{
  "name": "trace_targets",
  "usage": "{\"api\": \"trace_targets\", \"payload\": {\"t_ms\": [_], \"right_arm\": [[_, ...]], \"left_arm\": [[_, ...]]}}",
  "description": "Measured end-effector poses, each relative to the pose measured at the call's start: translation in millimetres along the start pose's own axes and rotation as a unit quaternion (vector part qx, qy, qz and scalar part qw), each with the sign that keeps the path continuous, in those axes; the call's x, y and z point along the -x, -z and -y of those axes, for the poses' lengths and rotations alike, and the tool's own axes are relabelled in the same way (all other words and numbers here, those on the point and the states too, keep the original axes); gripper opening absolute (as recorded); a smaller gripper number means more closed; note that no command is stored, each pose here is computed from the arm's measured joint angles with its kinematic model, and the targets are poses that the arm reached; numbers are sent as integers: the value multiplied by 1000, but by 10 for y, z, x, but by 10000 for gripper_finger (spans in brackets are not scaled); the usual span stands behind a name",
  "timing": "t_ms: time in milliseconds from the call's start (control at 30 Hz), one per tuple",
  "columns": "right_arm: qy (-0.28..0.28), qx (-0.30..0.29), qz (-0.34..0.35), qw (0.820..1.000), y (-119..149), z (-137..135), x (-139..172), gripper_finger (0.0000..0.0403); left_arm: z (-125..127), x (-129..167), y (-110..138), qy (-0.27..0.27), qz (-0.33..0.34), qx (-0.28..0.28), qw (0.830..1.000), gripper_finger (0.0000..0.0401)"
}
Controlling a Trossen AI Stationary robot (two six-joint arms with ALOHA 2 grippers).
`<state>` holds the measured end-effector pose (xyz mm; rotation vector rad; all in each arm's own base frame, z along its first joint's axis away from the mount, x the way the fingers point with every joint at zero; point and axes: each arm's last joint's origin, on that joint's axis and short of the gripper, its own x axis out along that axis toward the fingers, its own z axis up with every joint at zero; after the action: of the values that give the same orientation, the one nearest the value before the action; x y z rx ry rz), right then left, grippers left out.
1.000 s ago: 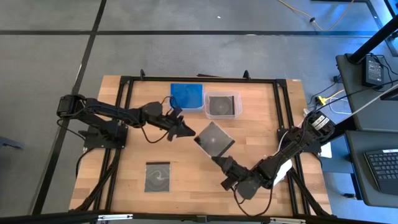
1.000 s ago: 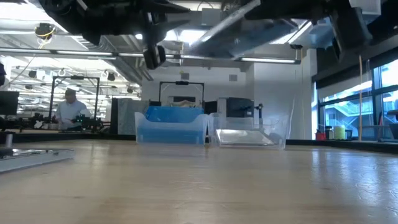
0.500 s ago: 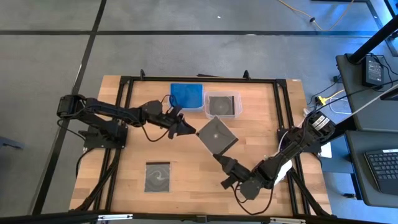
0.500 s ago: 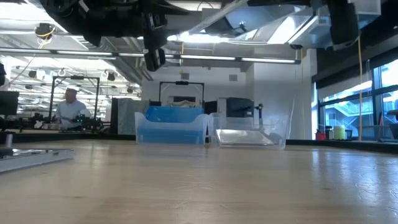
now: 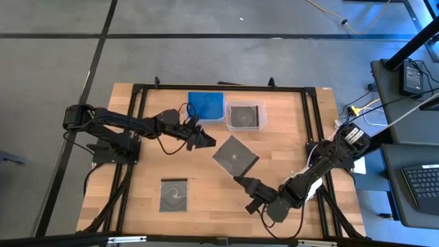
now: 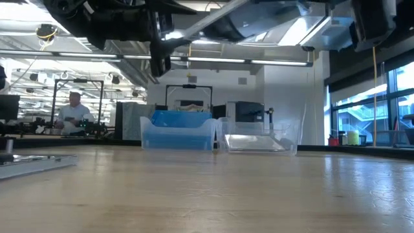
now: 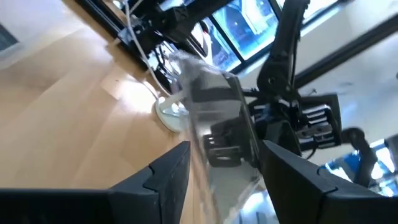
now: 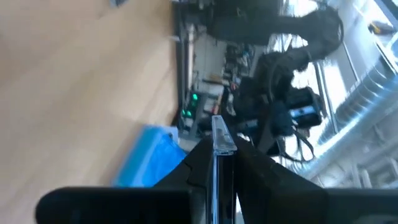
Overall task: Pick & place jewel cases by type
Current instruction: Put the right black CD case into the transparent bin
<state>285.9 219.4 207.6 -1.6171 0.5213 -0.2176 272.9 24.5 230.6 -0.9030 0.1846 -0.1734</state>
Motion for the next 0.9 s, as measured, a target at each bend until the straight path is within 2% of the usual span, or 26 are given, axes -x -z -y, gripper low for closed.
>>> {"api": "trace_targets", "payload": {"t_ms": [133, 367, 567, 733, 833, 900], "right_arm": [[0, 8, -4, 1000, 34, 22, -83, 52], [12, 24, -3, 1000, 40, 80, -123, 52], [13, 30, -4, 999, 40, 84, -123, 52], [14, 17, -6, 1000, 41, 84, -122, 52], [15, 21, -17, 1000, 45, 84, -117, 52], [18, 21, -33, 999, 54, 86, -117, 52]], "left_arm": [[41, -21, 58, 10, -16, -26, 999, 186], [77, -41, 120, 14, -29, -30, 999, 185], [29, -17, 63, 12, -29, 0, 1000, 185], [0, -1, 23, 9, -23, 3, 1000, 185], [28, 11, -19, 40, -22, -6, 999, 185], [29, 15, -28, 43, -22, -7, 999, 185]]}}
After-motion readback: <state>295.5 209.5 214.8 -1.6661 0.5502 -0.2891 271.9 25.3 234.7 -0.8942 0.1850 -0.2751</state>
